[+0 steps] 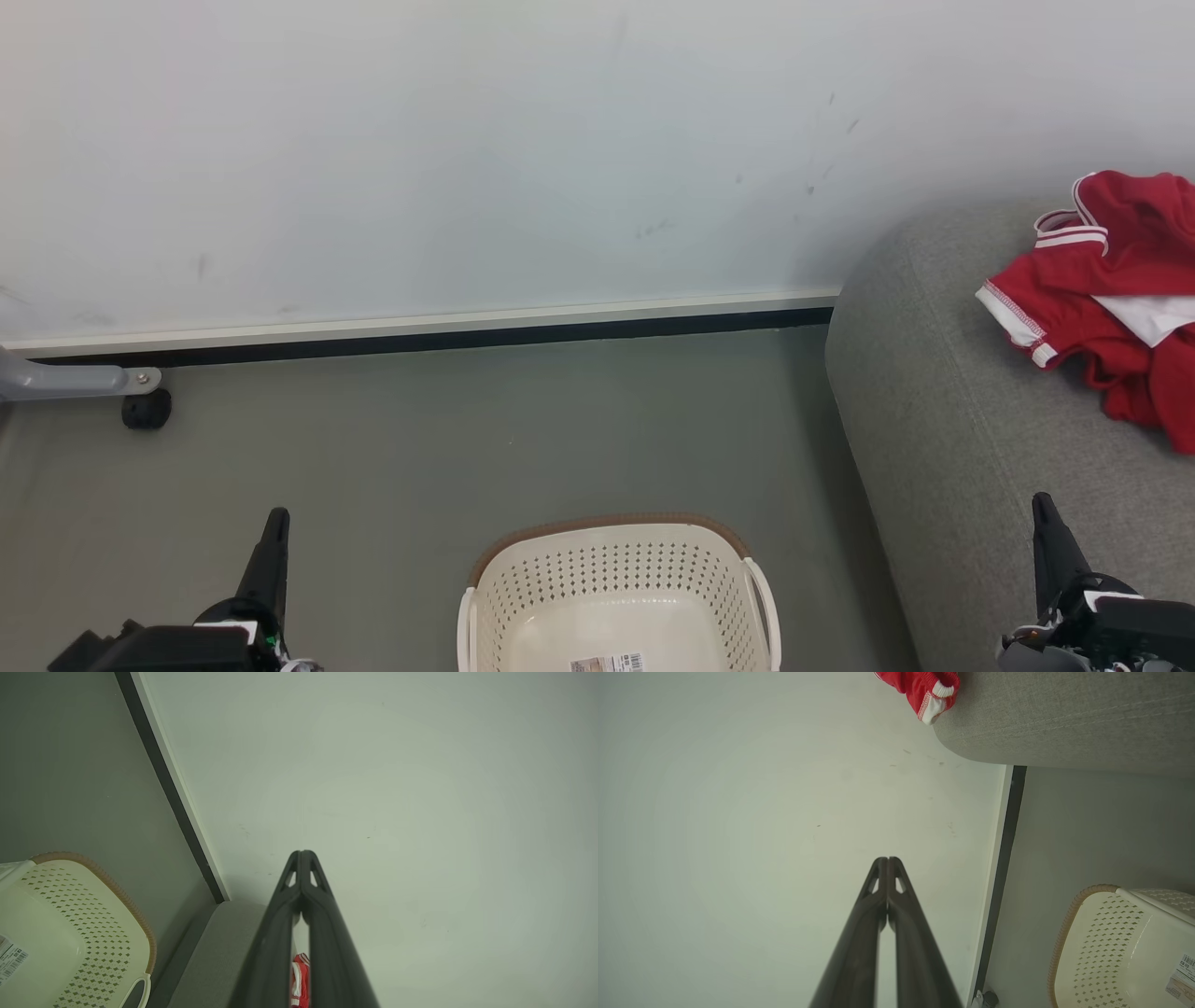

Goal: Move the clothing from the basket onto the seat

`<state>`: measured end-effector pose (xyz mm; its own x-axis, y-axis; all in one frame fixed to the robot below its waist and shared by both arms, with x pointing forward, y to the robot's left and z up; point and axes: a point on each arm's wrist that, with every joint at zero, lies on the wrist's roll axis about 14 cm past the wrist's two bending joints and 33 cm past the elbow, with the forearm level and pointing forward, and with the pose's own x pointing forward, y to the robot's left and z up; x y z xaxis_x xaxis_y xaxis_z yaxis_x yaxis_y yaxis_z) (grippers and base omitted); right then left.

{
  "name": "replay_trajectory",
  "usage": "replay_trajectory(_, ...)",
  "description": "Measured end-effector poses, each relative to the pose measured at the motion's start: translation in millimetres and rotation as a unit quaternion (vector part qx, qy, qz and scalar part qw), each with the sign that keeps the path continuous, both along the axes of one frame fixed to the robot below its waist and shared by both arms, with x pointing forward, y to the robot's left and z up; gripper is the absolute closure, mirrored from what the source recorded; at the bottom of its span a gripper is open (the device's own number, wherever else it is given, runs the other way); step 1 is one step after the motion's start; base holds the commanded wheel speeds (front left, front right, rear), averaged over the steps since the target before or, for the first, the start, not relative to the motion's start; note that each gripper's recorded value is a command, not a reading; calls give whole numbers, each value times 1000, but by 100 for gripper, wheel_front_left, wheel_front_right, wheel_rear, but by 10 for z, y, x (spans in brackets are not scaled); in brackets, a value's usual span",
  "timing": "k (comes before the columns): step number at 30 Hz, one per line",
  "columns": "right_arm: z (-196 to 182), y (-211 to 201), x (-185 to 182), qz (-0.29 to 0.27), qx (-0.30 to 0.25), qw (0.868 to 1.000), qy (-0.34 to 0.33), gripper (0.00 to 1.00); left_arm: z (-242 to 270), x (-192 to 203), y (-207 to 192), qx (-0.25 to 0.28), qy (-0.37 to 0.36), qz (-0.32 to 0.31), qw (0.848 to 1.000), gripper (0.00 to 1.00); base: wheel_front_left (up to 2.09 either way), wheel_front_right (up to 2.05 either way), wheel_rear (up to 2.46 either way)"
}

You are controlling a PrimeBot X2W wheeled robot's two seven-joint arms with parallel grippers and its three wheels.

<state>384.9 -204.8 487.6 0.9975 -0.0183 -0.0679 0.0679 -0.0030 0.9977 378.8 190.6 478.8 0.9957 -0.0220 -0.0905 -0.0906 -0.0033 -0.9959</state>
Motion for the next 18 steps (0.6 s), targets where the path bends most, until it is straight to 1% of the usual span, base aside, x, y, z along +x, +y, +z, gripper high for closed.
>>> replay_trajectory(18,0,0,0,0,0,1000,0,100,0,0,-1,0,0,0,1000,100,0,0,0)
